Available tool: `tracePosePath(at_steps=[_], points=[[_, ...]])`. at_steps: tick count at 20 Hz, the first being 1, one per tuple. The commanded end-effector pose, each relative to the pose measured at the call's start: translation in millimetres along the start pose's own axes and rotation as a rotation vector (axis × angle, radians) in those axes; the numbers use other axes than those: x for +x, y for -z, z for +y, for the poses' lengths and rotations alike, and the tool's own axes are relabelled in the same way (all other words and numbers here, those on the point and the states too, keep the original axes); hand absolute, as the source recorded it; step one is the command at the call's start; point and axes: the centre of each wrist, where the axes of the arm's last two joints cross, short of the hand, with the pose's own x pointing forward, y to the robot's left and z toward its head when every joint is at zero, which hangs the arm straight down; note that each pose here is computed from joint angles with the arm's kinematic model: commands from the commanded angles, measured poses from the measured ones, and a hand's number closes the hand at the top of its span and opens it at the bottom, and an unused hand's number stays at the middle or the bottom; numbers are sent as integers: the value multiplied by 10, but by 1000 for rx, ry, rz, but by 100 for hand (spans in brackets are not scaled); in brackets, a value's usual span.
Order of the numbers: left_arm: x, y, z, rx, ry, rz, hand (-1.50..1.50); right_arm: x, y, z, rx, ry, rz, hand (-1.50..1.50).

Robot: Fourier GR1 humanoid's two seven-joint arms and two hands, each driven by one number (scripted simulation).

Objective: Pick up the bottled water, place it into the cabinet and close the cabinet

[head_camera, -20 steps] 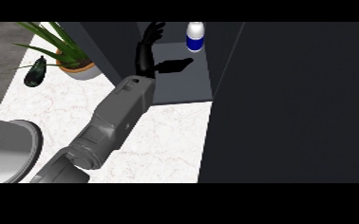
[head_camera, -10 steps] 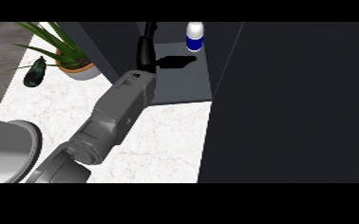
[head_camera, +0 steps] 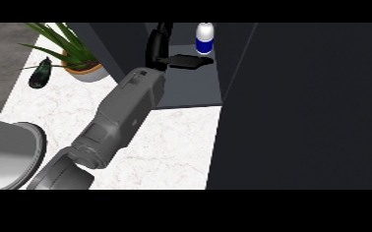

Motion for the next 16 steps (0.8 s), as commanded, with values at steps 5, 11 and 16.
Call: tracePosePath(at_steps=[5,11,16], points=[[136,43,-102,-84,-174,-4,-150,218,-117,-40,-12,-3,2,-150],[-19,-347,-137,-117,-245,-6,-150,259,-5,-5,-4,-23,8,-150],[61,-544,33,-111,-265,45,150,243,-78,56,-4,-36,2,-150]])
